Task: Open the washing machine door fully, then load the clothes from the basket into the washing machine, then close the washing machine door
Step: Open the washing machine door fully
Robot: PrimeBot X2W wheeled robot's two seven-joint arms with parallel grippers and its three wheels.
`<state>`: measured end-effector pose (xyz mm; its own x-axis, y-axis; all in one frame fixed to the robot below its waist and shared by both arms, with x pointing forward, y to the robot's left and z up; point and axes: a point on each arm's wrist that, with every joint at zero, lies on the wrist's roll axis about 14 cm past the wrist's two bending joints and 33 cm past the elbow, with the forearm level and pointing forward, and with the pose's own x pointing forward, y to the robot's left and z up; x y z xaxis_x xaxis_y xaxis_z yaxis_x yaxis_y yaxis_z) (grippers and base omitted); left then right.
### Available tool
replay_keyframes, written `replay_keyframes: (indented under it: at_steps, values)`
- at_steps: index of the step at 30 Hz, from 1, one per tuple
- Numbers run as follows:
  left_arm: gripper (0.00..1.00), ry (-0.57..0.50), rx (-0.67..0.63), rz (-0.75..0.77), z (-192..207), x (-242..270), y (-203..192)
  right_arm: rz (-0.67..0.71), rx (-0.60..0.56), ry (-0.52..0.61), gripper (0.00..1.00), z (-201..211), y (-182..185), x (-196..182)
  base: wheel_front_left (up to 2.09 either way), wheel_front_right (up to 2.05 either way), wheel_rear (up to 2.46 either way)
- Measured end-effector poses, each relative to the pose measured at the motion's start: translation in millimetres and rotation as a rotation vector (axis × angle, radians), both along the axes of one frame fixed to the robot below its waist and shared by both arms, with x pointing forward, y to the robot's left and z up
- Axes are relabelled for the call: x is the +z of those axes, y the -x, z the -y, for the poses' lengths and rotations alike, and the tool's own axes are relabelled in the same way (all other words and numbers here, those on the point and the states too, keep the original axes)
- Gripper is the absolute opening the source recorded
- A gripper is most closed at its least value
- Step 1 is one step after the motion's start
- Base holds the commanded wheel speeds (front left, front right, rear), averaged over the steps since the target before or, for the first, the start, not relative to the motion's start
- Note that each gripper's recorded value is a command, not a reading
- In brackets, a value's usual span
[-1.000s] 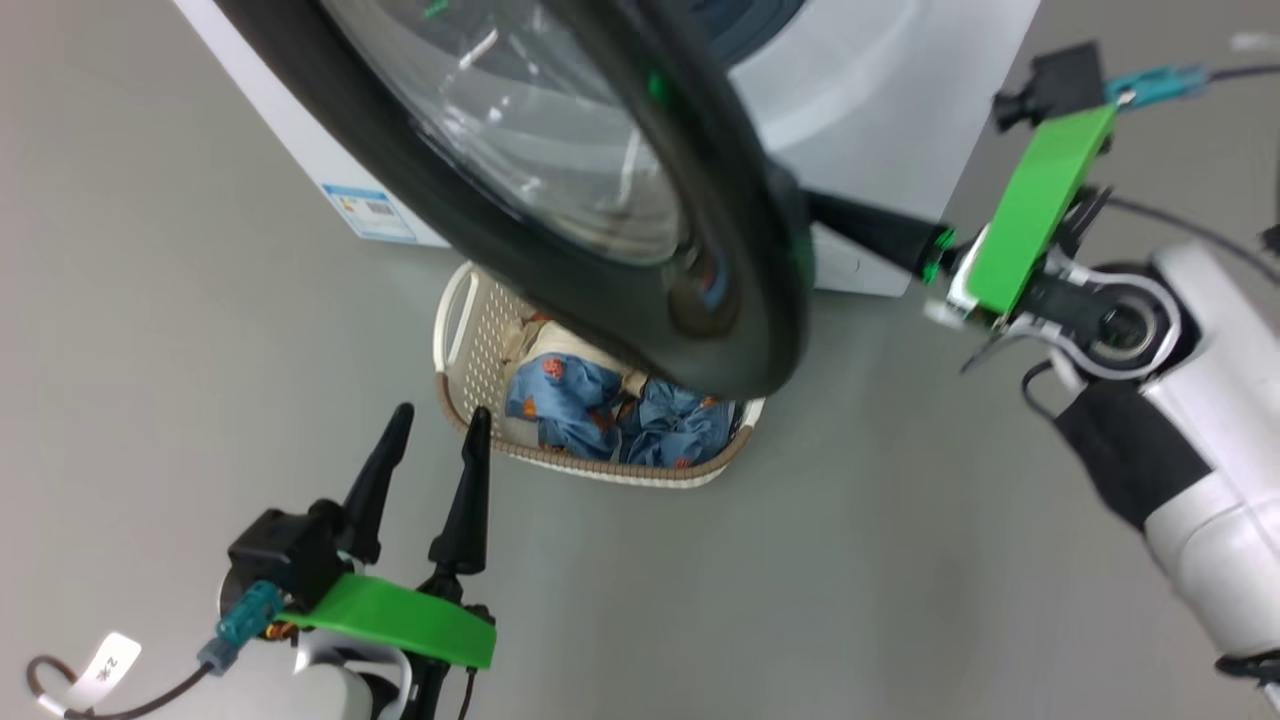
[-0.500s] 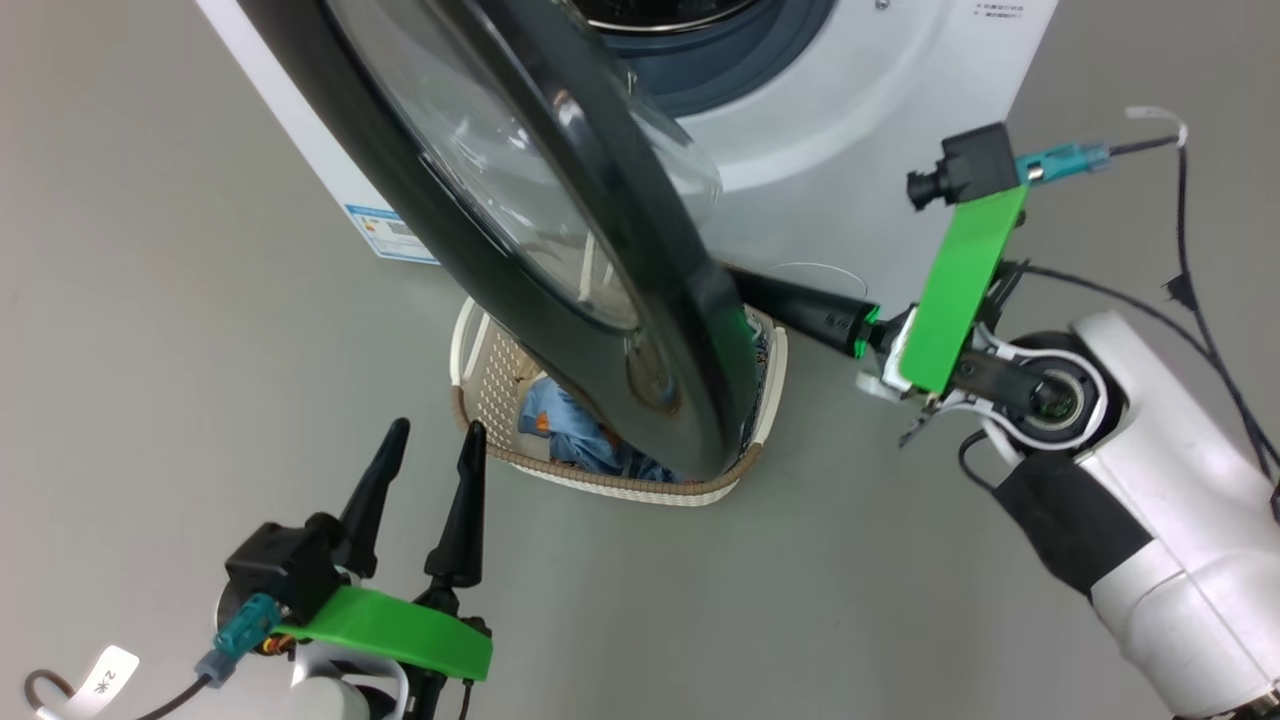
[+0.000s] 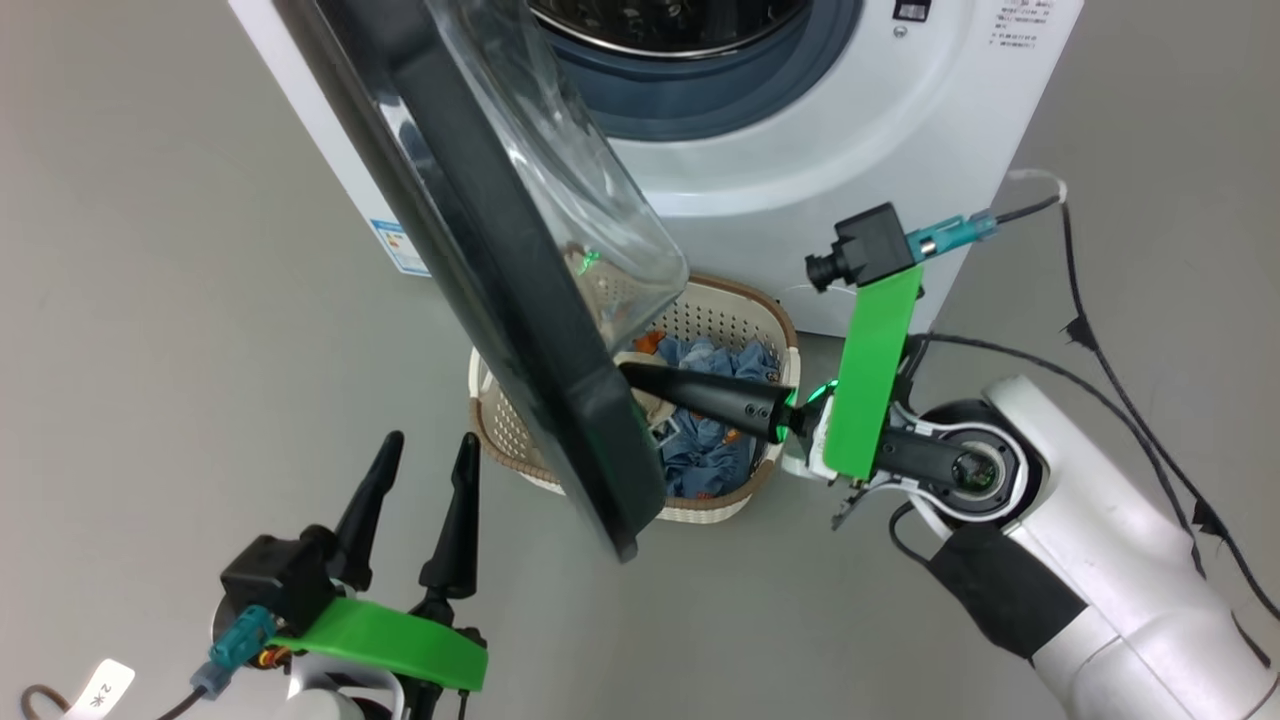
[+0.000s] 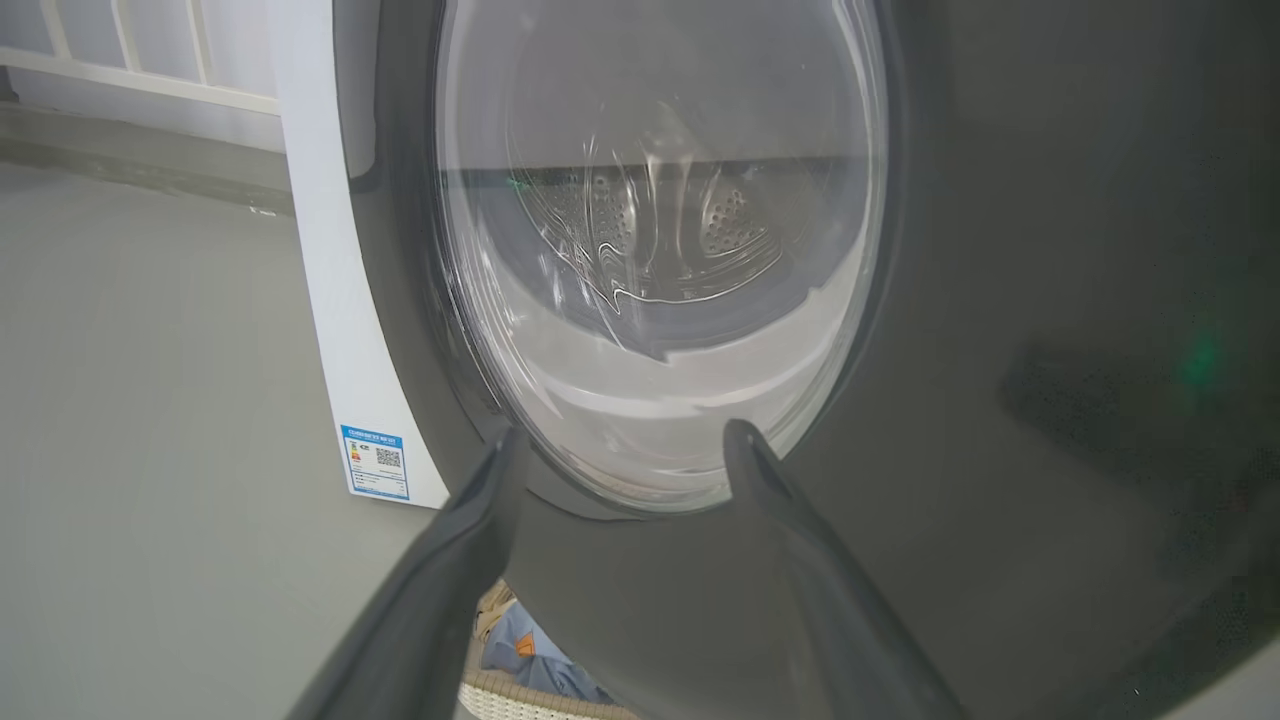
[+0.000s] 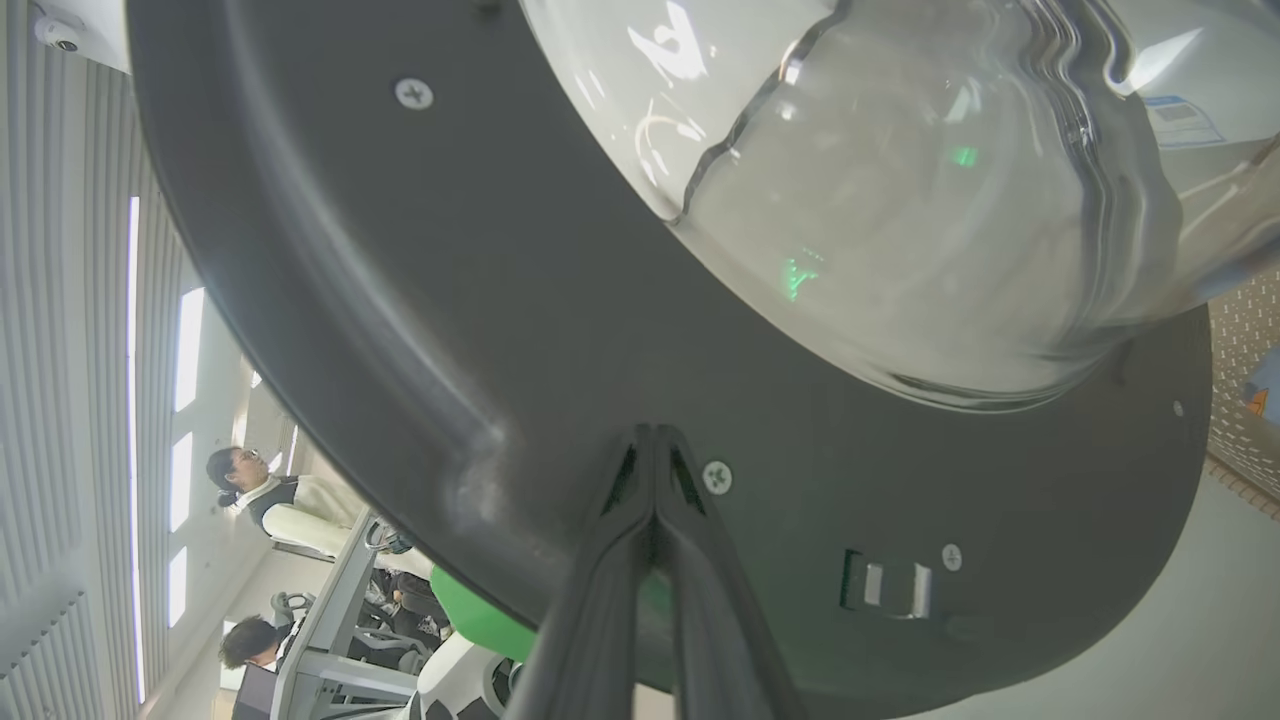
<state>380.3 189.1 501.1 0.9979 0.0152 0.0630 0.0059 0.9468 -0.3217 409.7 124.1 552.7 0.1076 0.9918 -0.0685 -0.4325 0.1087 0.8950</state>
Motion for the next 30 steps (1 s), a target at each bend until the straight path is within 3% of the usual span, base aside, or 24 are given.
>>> replay_keyframes:
  at_steps: [8, 16, 20, 21, 22, 23, 30]
  values:
    - [1.00, -0.007, 0.012, 0.023, -3.8, 8.0, 4.6, 0.006, -0.003, -0.013, 0.00, -2.8, 8.1, 6.5, 0.00, 0.00, 0.00]
    - [1.00, -0.003, -0.005, 0.036, 1.9, 12.1, 9.8, 0.015, -0.098, -0.022, 0.00, 8.2, 6.3, 7.3, 0.00, 0.00, 0.00]
    - [1.00, -0.018, -0.019, 0.045, 2.3, 15.0, 10.3, 0.007, -0.146, -0.018, 0.54, 17.7, 6.6, 2.8, 0.00, 0.00, 0.00]
    - [1.00, -0.021, -0.023, 0.047, 2.5, 15.9, 10.3, 0.005, -0.159, -0.018, 0.83, 20.5, 6.7, 2.1, 0.00, 0.00, 0.00]
    - [1.00, -0.024, -0.026, 0.050, 2.6, 16.7, 10.3, 0.005, -0.170, -0.016, 0.96, 23.3, 6.8, 1.3, 0.00, 0.00, 0.00]
    - [1.00, -0.027, -0.030, 0.052, 2.7, 17.4, 10.6, 0.009, -0.184, -0.012, 1.00, 26.8, 6.3, 0.4, 0.00, 0.00, 0.00]
    - [1.00, -0.041, -0.053, 0.030, 5.0, 9.7, 19.9, 0.029, -0.301, 0.000, 1.00, 53.5, 0.6, -2.6, 0.00, 0.00, 0.00]
